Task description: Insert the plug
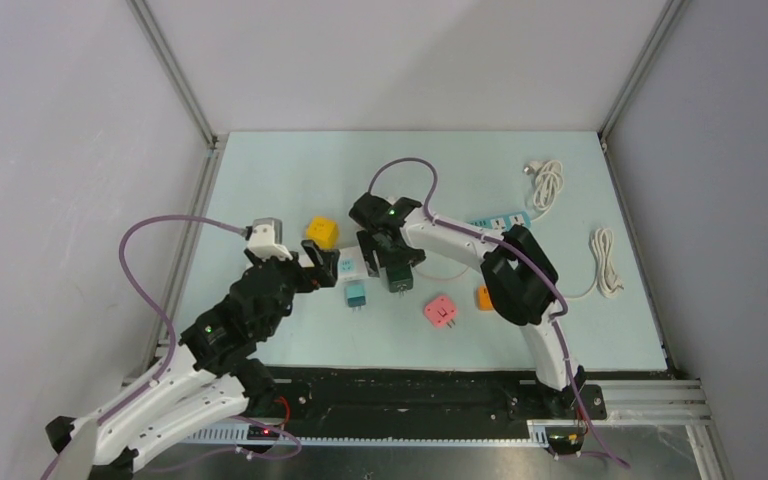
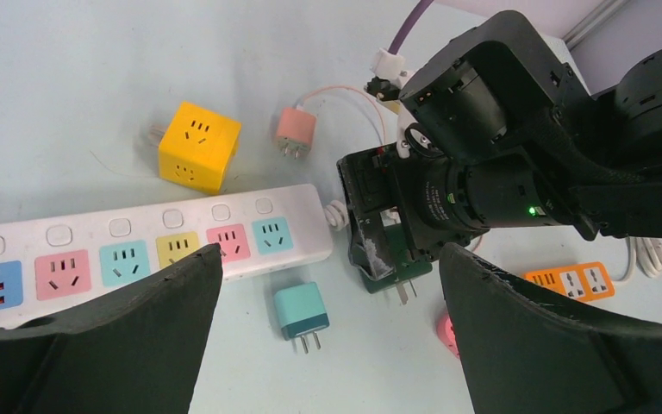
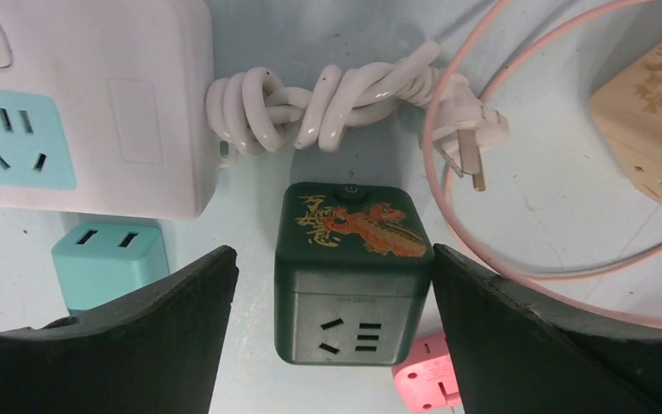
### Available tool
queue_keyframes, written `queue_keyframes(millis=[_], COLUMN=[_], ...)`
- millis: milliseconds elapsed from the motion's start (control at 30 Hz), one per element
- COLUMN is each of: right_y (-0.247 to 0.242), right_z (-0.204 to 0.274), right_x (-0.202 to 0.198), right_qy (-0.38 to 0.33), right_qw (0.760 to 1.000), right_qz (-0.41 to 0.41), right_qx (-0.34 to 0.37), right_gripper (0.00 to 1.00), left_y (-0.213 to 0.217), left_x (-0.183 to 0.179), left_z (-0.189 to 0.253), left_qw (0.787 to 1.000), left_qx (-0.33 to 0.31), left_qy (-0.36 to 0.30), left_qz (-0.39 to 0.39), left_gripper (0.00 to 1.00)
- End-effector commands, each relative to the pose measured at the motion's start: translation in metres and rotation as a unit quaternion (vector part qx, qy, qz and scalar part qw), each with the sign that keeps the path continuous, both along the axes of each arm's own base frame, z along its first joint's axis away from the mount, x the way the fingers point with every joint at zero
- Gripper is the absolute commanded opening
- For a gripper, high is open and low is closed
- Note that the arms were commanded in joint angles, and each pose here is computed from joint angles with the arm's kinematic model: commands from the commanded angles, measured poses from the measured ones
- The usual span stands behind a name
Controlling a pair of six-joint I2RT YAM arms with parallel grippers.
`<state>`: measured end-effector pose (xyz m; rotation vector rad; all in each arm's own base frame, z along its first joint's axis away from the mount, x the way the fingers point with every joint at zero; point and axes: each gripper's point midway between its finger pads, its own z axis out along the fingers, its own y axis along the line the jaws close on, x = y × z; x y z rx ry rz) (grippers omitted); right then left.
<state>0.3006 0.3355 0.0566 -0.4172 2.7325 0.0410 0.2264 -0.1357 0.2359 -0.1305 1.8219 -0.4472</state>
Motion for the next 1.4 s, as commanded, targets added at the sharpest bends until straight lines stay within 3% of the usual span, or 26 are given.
queue_keyframes(millis=[0,100,200,300,433,500,633,733,900,1100,1367], right_y=[0.000,0.000,-0.002,0.000,0.004,0.015,0.015,0.005,-0.004,-0.020,-0.035], right_z=[-0.016,-0.019,-0.015,0.005,0.056,0.105,0.159,0.212,0.266,0.325,0.375], right_x=[-0.001,0.000,0.004,0.005,0.000,-0.002,-0.013,-0.029,-0.053,-0.084,-0.110], right_qy=[0.012,0.013,0.005,-0.017,-0.045,-0.074,-0.074,-0.086,-0.117,-0.141,-0.164], right_qw=[1.000,1.000,1.000,1.000,0.996,0.981,0.934,0.878,0.804,0.739,0.675], right_qz=[0.007,0.005,-0.005,-0.011,-0.015,-0.010,-0.021,-0.025,0.010,0.054,0.088], right_qx=[-0.006,-0.004,-0.003,0.011,0.080,0.178,0.348,0.469,0.583,0.657,0.714], right_gripper=[0.85,0.76,0.58,0.45,0.39,0.38,0.38,0.38,0.40,0.43,0.43], left_y=[-0.004,-0.005,-0.006,-0.008,-0.012,-0.020,-0.041,-0.058,-0.093,-0.122,-0.123], left_x=[0.001,0.000,0.000,-0.002,-0.005,-0.007,-0.008,-0.010,-0.021,-0.065,-0.067], left_z=[-0.005,-0.009,-0.011,-0.011,-0.008,-0.004,0.006,0.023,0.073,0.140,0.150], left_qw=[1.000,1.000,0.999,0.999,0.998,0.996,0.987,0.978,0.948,0.861,0.848], left_qx=[-0.020,-0.022,-0.027,-0.033,-0.052,-0.072,-0.117,-0.145,-0.208,-0.313,-0.339], left_qy=[0.009,0.015,0.018,0.022,0.027,0.036,0.066,0.069,0.020,-0.058,-0.056], left_qz=[-0.008,-0.012,-0.013,-0.021,-0.033,-0.048,-0.088,-0.134,-0.241,-0.397,-0.403], left_gripper=[1.00,1.00,1.00,1.00,1.00,1.00,1.00,1.00,1.00,1.00,1.00])
